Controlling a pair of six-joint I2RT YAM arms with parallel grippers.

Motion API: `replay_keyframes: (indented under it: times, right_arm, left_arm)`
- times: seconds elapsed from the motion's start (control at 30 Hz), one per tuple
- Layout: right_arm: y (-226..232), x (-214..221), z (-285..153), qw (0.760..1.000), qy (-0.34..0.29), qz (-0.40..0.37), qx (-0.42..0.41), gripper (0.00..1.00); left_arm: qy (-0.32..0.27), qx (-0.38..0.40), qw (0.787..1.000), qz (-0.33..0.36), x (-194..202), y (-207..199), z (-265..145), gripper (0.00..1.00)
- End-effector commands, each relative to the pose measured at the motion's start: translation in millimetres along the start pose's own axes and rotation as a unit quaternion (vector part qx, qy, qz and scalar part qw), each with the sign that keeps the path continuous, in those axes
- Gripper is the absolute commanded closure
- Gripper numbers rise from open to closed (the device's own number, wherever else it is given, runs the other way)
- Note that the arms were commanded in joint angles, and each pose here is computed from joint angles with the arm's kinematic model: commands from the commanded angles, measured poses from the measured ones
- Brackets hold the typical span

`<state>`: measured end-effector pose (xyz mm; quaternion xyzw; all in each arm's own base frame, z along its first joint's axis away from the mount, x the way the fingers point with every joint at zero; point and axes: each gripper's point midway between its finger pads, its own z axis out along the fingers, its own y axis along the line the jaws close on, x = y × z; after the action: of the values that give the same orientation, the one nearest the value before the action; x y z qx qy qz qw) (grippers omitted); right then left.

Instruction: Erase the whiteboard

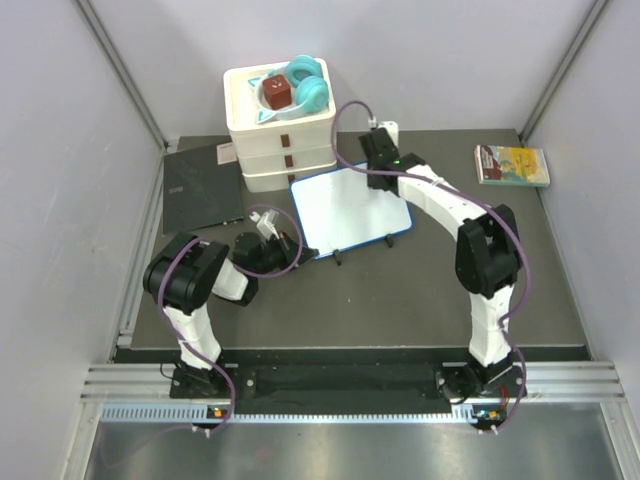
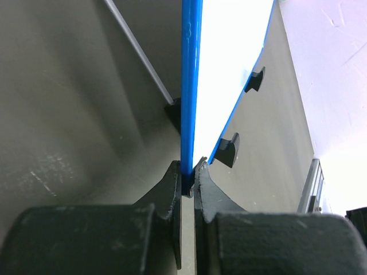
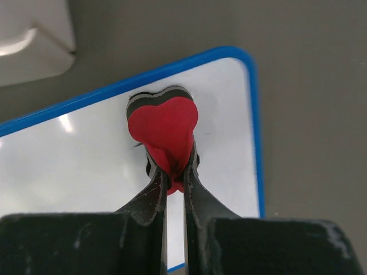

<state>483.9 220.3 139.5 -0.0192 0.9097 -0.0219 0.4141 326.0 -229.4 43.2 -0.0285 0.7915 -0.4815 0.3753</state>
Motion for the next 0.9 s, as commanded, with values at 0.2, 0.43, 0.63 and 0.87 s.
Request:
replay_keyframes:
  times: [0.2, 0.43, 0.63, 0.87]
  right_arm:
    - [-82.2, 74.8, 54.4, 0.993, 0.08, 0.025, 0.089, 1.0]
    - [-45.8, 53.4, 32.7, 0.998, 0.044, -0.009, 0.053, 1.0]
    - [1.0, 35.3, 11.8, 0.999, 0.027, -0.036, -0.013, 1.0]
    - [59.9, 57.2, -0.1, 0.99, 0.053, -0.111, -0.072, 1.0]
  left_arm:
    - [0.056, -0.147, 0.987, -0.016, 47.6, 69.5, -22.7, 1.0]
    - [0.059, -0.151, 0.987, -0.015, 48.5, 70.1, -21.3, 1.0]
    - [0.061, -0.154, 0.986, -0.013, 48.4, 71.2, -19.8, 1.0]
    - [0.062, -0.155, 0.986, -0.009, 49.7, 70.5, -19.1, 1.0]
